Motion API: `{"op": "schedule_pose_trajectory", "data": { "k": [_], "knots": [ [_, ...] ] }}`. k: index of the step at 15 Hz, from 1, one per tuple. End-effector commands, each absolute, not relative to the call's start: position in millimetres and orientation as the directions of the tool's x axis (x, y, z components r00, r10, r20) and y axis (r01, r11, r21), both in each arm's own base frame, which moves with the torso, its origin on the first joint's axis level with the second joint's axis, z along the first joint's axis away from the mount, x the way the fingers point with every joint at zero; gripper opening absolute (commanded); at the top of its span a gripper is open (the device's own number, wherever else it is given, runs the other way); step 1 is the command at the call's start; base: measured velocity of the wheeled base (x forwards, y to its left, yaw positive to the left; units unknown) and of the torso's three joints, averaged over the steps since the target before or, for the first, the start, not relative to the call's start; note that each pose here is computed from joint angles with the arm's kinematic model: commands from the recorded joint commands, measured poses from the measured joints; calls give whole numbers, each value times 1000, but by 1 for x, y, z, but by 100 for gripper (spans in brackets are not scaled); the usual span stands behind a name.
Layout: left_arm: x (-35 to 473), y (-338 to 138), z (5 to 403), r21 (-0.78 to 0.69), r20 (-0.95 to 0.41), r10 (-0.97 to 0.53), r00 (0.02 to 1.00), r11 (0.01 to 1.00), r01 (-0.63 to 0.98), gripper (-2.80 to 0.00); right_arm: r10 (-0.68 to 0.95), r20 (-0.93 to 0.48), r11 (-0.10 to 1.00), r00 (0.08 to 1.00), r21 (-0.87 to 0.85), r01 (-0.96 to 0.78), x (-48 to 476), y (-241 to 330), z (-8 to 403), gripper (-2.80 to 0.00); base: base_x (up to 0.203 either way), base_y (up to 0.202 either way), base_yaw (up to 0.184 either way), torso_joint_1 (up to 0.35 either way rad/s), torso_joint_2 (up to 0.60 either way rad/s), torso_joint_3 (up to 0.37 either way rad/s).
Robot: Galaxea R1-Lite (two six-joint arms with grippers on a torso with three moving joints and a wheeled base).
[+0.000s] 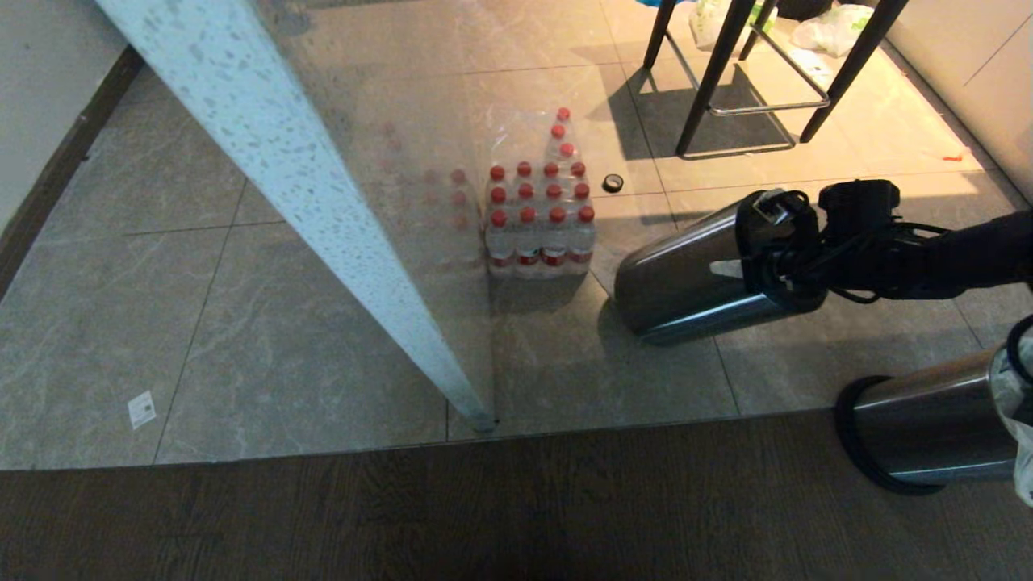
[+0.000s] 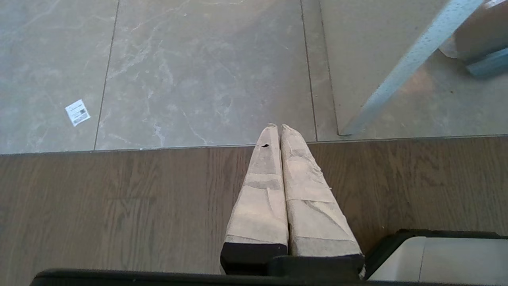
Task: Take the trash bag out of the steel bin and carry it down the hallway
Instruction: Place the outer trash can on the ground
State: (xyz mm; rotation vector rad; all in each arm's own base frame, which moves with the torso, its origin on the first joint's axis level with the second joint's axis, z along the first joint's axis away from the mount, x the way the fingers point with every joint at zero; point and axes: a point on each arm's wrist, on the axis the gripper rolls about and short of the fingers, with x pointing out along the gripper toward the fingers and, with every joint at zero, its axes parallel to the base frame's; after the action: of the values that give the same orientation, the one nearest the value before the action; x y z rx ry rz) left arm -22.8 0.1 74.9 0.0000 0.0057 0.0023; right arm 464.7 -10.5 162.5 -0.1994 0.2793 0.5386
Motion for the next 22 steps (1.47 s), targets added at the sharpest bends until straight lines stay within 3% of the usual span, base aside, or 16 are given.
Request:
{"op": "schedule_pose_trajectory", "data": {
  "k": [1, 8, 14, 20, 22],
  "knots": [
    [-23, 0, 75, 0, -6, 4, 1000, 1000, -4, -280, 511, -312, 814, 801, -123, -567, 478, 8, 146, -280, 0, 0, 0, 0, 0, 0],
    [-23, 0, 75, 0, -6, 4, 1000, 1000, -4, -280, 475, -301, 809, 827, -221, -545, 491, -2, 146, -280, 0, 0, 0, 0, 0, 0],
    [-23, 0, 75, 0, -6, 3, 1000, 1000, -3, -280, 478, -510, 676, 715, -307, -670, 476, -8, 135, -280, 0, 0, 0, 0, 0, 0],
    [-23, 0, 75, 0, -6, 3, 1000, 1000, -3, -280, 564, -546, 617, 620, -221, -755, 461, -12, 168, -280, 0, 0, 0, 0, 0, 0],
    [-23, 0, 75, 0, -6, 4, 1000, 1000, -4, -280, 560, -526, 626, 640, -237, -743, 455, -18, 182, -280, 0, 0, 0, 0, 0, 0]
  ]
}}
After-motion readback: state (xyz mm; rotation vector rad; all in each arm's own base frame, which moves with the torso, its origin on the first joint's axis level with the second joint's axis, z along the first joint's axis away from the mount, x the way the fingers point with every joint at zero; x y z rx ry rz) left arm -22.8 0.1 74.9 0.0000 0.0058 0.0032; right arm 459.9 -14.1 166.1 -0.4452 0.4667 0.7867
